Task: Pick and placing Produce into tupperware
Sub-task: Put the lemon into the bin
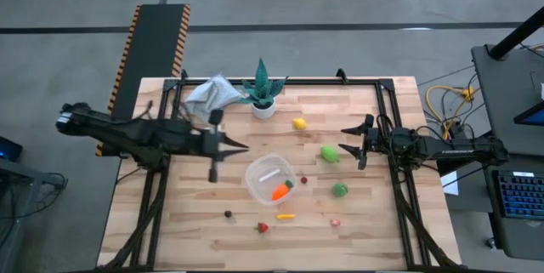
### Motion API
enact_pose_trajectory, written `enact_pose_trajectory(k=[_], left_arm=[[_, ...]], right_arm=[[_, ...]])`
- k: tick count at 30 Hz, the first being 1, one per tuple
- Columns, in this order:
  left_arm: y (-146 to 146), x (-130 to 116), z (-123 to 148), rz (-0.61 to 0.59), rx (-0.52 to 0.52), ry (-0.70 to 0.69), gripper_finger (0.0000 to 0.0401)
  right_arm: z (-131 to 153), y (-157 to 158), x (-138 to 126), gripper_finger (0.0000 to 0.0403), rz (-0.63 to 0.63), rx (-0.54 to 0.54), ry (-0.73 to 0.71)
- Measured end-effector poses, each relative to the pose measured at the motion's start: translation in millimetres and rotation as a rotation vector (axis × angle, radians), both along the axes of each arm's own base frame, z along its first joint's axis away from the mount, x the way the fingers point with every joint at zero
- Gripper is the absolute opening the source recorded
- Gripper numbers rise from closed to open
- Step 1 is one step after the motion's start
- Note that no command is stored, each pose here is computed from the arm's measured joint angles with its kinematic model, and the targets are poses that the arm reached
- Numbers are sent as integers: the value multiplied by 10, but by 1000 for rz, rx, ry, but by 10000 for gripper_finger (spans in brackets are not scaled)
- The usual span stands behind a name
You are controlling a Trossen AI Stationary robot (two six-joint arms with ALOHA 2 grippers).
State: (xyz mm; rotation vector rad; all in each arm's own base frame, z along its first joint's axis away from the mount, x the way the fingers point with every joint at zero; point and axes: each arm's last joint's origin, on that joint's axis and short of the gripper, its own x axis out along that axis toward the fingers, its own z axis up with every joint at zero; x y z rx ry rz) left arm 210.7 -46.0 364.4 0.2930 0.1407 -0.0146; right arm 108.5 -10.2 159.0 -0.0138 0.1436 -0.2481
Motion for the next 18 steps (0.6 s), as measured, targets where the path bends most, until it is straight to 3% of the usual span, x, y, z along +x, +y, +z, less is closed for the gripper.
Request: enact_pose_trajectory(k=[10,14,18], left_arm=[[197,-795,-688,-15,-70,-236,1],[207,-913,-982,-98,-139,-294,0],[298,-914,-1192,21,-133,-299,0]], right_arm=[[-1,0,0,238,0,0,1],[0,0,0,239,0,0,0],[2,0,1,236,-1,0,-2]])
